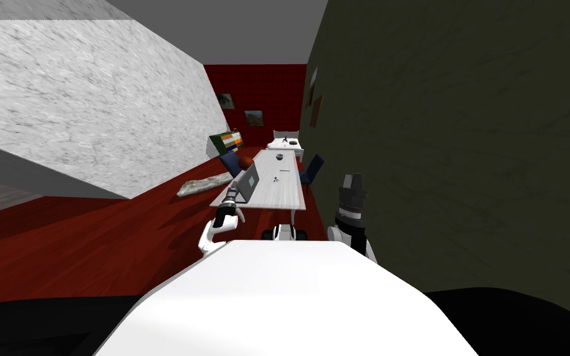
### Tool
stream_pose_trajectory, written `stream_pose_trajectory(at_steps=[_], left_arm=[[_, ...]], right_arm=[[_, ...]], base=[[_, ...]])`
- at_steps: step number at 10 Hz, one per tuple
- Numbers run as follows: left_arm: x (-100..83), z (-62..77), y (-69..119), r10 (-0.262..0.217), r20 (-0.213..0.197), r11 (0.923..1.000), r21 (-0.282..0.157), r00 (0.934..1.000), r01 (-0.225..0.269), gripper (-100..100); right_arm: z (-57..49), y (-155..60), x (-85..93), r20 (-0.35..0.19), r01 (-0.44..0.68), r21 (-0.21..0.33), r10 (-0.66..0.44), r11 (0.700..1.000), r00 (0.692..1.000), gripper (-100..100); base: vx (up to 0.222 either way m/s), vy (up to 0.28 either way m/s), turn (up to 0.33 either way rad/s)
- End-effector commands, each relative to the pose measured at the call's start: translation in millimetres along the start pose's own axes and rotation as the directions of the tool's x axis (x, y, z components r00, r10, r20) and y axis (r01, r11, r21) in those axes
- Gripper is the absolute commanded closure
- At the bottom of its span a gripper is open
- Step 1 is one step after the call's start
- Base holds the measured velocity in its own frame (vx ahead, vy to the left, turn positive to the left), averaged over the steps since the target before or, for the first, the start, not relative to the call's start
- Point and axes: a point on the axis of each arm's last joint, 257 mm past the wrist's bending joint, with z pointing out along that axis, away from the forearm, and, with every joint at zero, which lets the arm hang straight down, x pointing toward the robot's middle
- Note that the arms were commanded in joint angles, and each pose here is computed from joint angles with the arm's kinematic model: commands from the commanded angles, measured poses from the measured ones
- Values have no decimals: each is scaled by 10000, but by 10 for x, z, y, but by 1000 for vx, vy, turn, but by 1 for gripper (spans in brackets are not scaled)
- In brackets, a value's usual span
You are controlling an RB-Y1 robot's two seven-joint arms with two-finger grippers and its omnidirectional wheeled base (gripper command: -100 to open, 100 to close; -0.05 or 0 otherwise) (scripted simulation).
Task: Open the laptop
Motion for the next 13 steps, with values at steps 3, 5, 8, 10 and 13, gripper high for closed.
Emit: stream_pose_trajectory(at_steps=[3, 5, 8, 10, 13], left_arm=[[22, -14, 44, -237, 104, 9989, -391, 9997, 241, -100], [38, -18, 60, -255, 88, 9990, -373, 9996, 258, 100], [140, -14, 42, -1716, 2, 9814, -868, 9852, 1709, 100], [200, -16, 28, -2440, -38, 9638, -1119, 9698, 2421, 100], [303, -24, -3, -3501, -95, 9267, -1492, 9367, 3448, 100]], right_arm=[[0, 0, 0, -2, 2, 0, -2, 10000, 10000, 0], [0, 0, 0, -2, 3, 0, -3, 10000, 10000, 0], [0, 0, 0, -4, 4, -1, -4, 10000, 10000, 0], [0, -1, -1, -3, 4, 0, -4, 10000, 10000, 0], [0, -1, -1, -3, 4, 0, -4, 10000, 10000, 0]], base=[[39, -39, 3], [28, 6, -4], [-12, 130, -7], [0, 122, 11], [-3, 121, 12]])
